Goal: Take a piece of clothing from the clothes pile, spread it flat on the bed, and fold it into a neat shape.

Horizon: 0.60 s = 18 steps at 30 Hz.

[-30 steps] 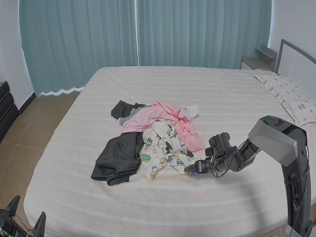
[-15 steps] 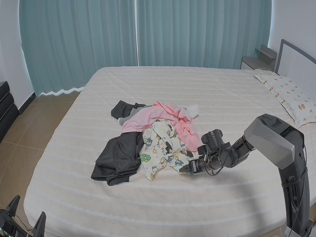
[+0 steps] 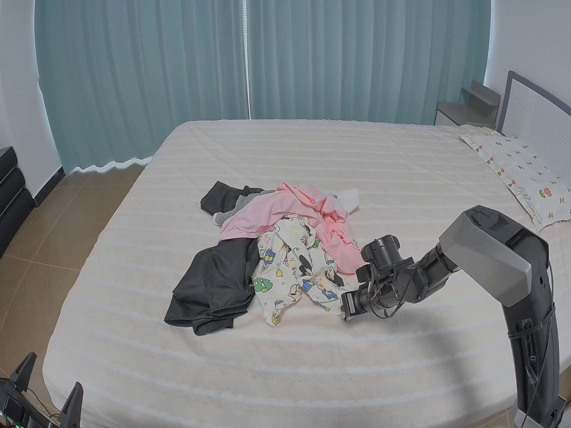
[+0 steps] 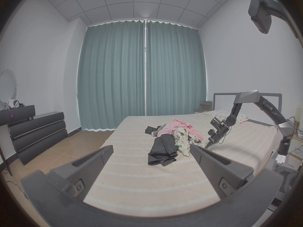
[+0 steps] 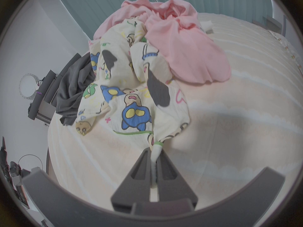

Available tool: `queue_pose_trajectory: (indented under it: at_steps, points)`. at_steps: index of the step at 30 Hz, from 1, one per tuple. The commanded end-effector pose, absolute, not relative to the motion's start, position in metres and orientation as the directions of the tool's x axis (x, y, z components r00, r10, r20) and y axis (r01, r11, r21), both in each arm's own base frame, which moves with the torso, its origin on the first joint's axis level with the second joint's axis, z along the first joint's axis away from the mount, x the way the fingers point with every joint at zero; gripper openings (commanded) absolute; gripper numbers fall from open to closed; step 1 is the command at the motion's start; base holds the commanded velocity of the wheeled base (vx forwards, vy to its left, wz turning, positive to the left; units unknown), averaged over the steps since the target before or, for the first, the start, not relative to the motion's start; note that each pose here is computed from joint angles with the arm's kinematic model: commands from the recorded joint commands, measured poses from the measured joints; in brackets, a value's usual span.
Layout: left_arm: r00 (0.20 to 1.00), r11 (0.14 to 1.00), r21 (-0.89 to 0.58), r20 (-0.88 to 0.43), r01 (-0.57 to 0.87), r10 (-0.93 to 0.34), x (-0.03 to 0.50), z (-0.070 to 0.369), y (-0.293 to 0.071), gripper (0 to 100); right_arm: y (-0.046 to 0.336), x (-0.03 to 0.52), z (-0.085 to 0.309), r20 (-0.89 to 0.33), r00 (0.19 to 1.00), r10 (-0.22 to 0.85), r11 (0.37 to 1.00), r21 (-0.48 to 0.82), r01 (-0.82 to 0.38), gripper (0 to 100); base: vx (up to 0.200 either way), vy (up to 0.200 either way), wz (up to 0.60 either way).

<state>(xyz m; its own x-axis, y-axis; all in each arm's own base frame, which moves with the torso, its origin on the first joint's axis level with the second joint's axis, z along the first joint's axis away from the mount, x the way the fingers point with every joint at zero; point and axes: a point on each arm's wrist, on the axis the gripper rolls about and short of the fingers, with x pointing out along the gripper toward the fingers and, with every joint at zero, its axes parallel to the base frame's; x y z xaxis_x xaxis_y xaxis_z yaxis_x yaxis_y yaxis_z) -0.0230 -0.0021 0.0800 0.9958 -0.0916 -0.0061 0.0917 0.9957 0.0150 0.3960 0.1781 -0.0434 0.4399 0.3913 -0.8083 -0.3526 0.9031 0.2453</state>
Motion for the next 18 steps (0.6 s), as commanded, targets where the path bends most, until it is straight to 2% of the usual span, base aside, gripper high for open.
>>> queue_pose_trajectory:
  at_steps: [1,4,8,13,18]
  points:
    - [0.996,0.996,0.015,-0.008,0.092,-0.092,-0.023,0.075,-0.002,100,0.162,0.369,-0.017,-0.764,0.436,0.476,0.864,0.315,-0.393,0,0.0,0.0,0.0]
    - [0.996,0.996,0.015,-0.008,0.09,-0.09,-0.023,0.075,-0.002,100,0.151,0.349,-0.001,-0.701,0.462,0.543,0.83,0.364,-0.423,0,0.0,0.0,0.0]
    - [0.996,0.996,0.015,-0.008,0.092,-0.092,-0.023,0.075,-0.002,100,0.139,0.323,0.016,-0.652,0.501,0.57,0.817,0.382,-0.432,0,0.0,0.0,0.0]
    - [0.996,0.996,0.015,-0.008,0.092,-0.092,-0.023,0.075,-0.002,100,0.126,0.286,0.037,-0.589,0.513,0.625,0.778,0.417,-0.469,0,0.0,0.0,0.0]
    - [0.996,0.996,0.016,-0.006,0.092,-0.092,-0.023,0.075,-0.002,100,0.12,0.24,0.073,-0.448,0.568,0.69,0.723,0.439,-0.533,0,0.0,0.0,0.0]
